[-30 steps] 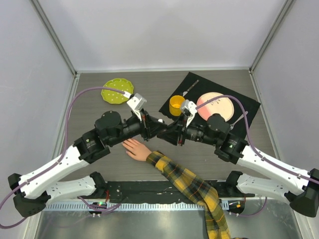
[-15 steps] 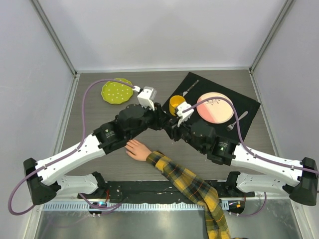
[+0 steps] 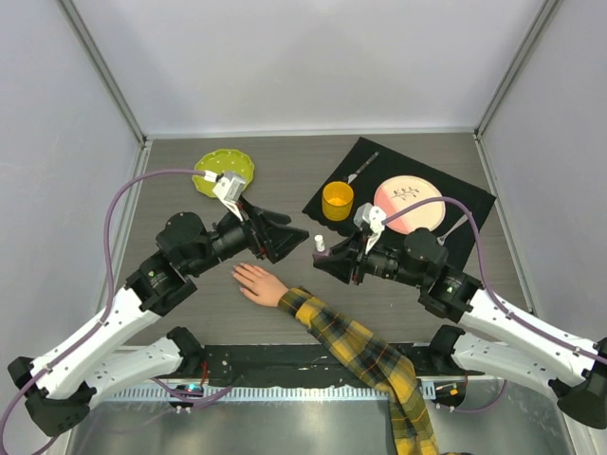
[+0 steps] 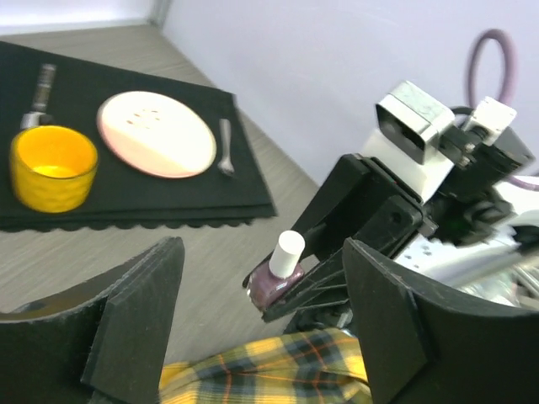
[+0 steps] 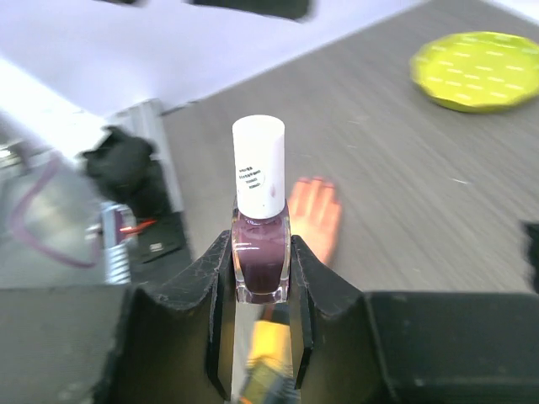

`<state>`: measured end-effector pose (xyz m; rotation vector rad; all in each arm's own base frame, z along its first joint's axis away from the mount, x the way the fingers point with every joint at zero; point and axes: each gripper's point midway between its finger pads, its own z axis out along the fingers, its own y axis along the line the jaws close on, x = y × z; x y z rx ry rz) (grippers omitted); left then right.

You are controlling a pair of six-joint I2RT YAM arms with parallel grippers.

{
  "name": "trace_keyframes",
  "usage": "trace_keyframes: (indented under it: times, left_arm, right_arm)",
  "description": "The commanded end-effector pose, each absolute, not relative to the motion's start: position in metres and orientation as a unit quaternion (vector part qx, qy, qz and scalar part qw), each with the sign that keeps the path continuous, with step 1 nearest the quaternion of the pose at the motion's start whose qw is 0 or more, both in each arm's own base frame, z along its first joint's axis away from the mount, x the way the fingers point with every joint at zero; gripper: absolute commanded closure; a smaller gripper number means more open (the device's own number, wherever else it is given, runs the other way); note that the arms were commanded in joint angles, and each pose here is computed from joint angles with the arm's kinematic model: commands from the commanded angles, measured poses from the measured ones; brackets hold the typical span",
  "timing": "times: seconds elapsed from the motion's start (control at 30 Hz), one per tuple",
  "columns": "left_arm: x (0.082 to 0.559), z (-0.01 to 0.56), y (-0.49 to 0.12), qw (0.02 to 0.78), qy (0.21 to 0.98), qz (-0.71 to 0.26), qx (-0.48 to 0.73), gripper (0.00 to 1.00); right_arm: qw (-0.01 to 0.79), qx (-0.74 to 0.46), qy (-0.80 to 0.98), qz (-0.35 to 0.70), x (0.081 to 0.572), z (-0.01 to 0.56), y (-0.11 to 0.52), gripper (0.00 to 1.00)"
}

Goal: Paint the nails

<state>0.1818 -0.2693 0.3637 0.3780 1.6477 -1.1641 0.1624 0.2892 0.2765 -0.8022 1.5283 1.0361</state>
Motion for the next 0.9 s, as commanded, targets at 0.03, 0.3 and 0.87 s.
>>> trace_keyframes:
  times: [0.03,0.3,0.87]
  left_arm:
    - [0.15,0.384,-0.287,0.458,0.63,-0.594,0.201,0.27]
    - [0.138,0.395,-0.294,0.437,0.608,-0.625,0.222,0.4]
    - [0.144,0.375,-0.292,0.449,0.634,-0.577,0.253,0.55]
  right_arm:
    - [0.497,-0.383,0.553,0.548,0.115,0.318,0.302,0.99]
    - [0.497,-0.364,0.55,0.563,0.119,0.329,0.306,0.99]
    - [0.508,-0.333,0.579,0.543,0.148,0.332,0.318,0.99]
